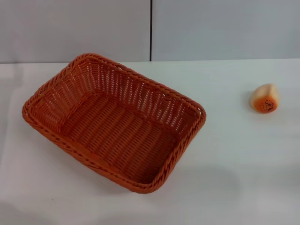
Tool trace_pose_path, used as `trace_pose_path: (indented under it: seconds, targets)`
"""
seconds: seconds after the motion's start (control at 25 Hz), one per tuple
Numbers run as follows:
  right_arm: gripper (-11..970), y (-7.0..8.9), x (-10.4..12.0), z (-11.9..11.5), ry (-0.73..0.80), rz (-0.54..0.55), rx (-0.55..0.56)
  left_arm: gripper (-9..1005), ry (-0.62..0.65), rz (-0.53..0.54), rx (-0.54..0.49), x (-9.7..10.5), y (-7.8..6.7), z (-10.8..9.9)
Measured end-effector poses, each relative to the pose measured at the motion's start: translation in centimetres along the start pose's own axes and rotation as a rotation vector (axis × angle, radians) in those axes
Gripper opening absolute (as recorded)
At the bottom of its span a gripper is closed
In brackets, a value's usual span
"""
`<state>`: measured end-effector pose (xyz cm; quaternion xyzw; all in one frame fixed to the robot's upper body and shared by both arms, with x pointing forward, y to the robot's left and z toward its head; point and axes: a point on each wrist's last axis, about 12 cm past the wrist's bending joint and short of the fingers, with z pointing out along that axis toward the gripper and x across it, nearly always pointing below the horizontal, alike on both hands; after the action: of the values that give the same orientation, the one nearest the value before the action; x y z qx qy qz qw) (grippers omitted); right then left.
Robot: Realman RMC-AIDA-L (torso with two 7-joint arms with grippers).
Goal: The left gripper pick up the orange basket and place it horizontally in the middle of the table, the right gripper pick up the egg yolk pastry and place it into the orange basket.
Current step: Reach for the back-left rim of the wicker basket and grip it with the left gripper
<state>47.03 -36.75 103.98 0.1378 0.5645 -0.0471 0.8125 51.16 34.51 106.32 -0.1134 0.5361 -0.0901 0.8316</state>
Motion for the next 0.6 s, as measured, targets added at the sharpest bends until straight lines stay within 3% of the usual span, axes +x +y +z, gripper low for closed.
trace_pose_path:
  seconds: [0.24,0.6]
  targets:
    - [604,-0.2,0.2,-1.4,0.015,0.012,0.012,534,0.018,-0.038,0.016,-0.2,0.6,-1.2]
    - [604,0.0,0.4,-2.2,0.037,0.030,-0.008,520,0.031,-0.064,0.072,-0.3,0.3,-1.9]
